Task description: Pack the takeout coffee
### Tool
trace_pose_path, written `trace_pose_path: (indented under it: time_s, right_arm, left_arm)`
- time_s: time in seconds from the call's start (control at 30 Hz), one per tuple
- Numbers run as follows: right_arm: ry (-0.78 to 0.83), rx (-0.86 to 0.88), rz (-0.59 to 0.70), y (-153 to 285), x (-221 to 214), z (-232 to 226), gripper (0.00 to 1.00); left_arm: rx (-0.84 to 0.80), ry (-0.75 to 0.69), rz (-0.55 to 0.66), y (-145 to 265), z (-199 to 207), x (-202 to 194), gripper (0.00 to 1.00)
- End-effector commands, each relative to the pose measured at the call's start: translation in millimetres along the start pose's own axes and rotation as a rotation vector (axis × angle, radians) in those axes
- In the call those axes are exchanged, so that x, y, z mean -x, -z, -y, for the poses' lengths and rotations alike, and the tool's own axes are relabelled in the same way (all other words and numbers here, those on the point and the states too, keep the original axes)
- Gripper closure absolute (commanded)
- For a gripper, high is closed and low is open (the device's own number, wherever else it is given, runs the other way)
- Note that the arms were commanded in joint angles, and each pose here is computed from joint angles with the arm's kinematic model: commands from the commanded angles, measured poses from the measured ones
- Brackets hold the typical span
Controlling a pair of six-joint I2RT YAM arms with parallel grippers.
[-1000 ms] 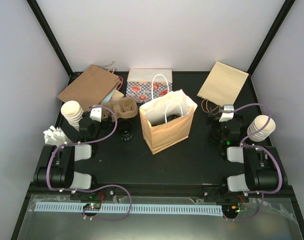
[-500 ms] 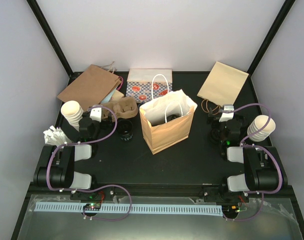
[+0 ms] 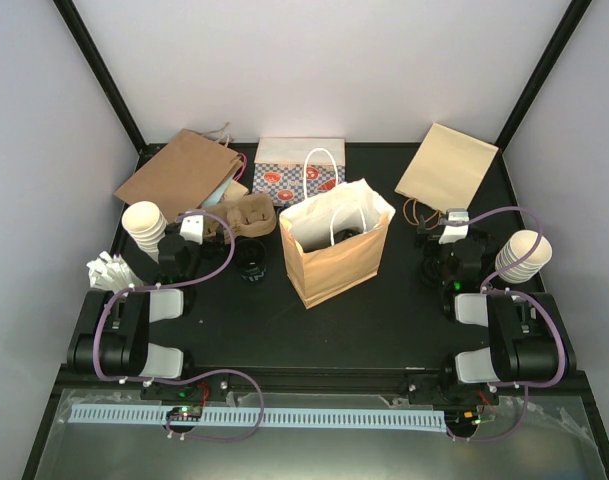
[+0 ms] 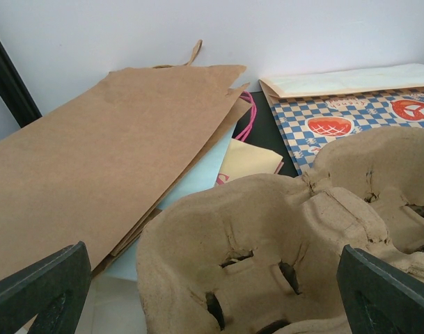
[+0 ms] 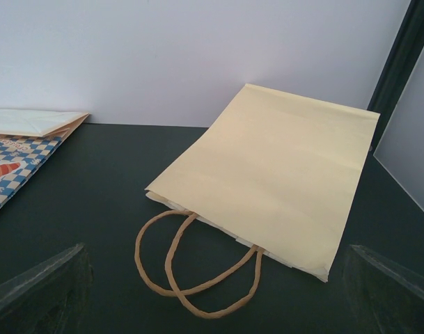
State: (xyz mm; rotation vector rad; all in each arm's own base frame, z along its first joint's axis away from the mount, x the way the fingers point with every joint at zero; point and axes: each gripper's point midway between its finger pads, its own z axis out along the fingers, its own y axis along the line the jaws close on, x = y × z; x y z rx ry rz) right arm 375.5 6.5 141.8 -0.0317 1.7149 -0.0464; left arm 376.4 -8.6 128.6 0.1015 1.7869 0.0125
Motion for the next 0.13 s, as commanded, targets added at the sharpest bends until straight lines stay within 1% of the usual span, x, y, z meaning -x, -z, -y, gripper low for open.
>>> trace_pose_path:
  time_s: [0.0, 0.1]
  right_arm:
    - [-0.015, -0.032, 0.042, -3.6, 13.0, 7.0, 0.00]
    - [-0.015, -0.034, 0.046, -2.8, 13.7, 7.6, 0.00]
  left_arm:
    - [0.004, 0.005, 0.072, -3.1, -0.3, 23.4, 0.01]
    - [0.003, 0.005, 0.072, -3.1, -0.1, 23.6, 0.01]
